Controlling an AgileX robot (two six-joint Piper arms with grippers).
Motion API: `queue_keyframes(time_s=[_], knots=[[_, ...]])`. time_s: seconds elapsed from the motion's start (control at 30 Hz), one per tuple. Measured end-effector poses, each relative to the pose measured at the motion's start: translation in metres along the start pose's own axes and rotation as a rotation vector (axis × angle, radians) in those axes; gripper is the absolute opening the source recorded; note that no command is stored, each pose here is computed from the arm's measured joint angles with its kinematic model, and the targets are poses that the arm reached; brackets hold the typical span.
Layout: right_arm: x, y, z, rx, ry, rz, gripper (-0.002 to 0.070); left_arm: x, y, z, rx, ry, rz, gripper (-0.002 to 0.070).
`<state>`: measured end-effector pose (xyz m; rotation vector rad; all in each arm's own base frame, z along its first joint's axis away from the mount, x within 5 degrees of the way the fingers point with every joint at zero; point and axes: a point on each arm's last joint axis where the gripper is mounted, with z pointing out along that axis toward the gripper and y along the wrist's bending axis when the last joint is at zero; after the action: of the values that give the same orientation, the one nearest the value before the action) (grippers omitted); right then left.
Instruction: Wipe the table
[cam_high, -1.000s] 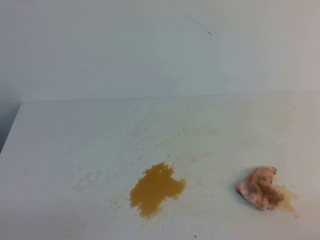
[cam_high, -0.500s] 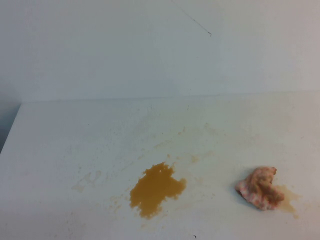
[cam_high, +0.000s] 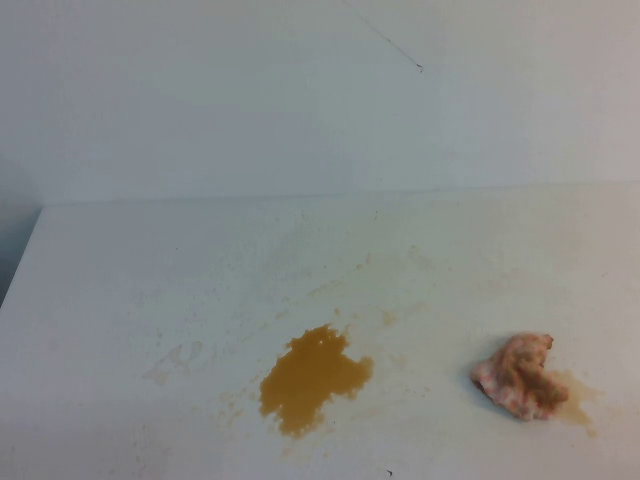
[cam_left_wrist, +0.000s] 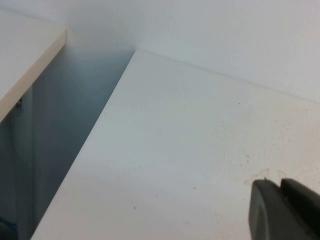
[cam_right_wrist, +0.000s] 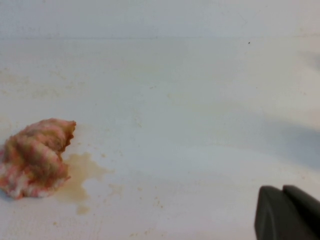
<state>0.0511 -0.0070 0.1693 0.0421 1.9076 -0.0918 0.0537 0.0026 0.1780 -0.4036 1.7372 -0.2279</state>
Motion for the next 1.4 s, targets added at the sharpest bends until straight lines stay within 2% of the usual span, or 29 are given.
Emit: queue_keyframes(time_s=[0.37,0.67,0.87,1.03,1.13,1.4], knots=[[-0.021,0.003,-0.002,-0.03,-0.252,-0.009,-0.0002,0.0,0.0,0.0,0.0,0.0,0.0,0.0],[-0.054,0.007,-0.019,-0.059,-0.668,-0.08,-0.0002,0.0,0.0,0.0,0.0,0.0,0.0,0.0],[-0.084,0.004,-0.037,-0.038,-0.707,-0.075,-0.0002,0.0,0.0,0.0,0.0,0.0,0.0,0.0],[-0.122,0.001,-0.044,-0.022,-0.628,-0.087,-0.0002,0.0,0.0,0.0,0.0,0.0,0.0,0.0],[-0.146,0.0,-0.034,-0.021,-0.497,-0.079,-0.0002,0.0,0.0,0.0,0.0,0.0,0.0,0.0],[-0.182,0.005,0.029,-0.068,0.097,-0.032,-0.0002,0.0,0.0,0.0,0.0,0.0,0.0,0.0]])
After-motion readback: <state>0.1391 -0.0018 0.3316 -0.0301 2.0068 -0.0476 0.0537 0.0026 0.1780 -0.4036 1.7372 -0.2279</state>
